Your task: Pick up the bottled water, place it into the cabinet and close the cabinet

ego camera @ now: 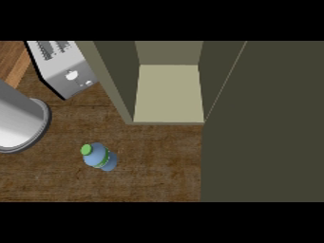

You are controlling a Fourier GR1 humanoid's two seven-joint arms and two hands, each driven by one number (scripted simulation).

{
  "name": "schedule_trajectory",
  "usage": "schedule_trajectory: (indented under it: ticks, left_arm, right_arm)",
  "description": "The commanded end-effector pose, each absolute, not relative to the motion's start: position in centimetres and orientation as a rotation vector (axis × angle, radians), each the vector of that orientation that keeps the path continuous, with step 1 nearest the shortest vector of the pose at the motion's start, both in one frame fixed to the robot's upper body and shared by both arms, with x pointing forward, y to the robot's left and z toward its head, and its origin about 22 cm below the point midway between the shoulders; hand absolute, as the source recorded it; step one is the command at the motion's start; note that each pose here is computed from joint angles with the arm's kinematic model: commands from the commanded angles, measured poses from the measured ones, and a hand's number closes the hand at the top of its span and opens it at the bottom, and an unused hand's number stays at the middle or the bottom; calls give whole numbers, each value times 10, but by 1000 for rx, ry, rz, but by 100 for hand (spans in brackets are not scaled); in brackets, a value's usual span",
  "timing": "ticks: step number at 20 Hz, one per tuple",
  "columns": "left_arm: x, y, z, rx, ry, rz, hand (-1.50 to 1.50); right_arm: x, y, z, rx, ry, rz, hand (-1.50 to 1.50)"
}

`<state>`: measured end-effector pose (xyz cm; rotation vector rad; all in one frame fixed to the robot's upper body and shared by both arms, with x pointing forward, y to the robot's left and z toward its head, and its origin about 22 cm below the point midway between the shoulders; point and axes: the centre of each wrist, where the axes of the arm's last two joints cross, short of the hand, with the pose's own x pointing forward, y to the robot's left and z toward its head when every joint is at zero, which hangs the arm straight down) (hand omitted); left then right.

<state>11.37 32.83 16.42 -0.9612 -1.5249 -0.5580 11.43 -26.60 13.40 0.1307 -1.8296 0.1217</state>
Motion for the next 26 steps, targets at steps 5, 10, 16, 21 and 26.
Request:
schedule_trajectory:
  ticks: [5,10,16,21,26]
  left_arm:
    - [97,332,178,-940,-1553,-538,-150]
    - [113,357,176,-838,-1609,-456,-150]
    - [129,365,155,-777,-1577,-455,-150]
    - [149,367,135,-702,-1553,-481,-150]
    - [173,364,111,-647,-1537,-474,-150]
  right_arm:
    - [78,-264,172,240,-1885,93,-150]
    - [73,-258,173,251,-1904,91,-150]
    - [77,-265,168,262,-1908,127,-150]
    - [73,-262,163,265,-1904,105,-150]
    - [69,-271,157,279,-1898,108,-150]
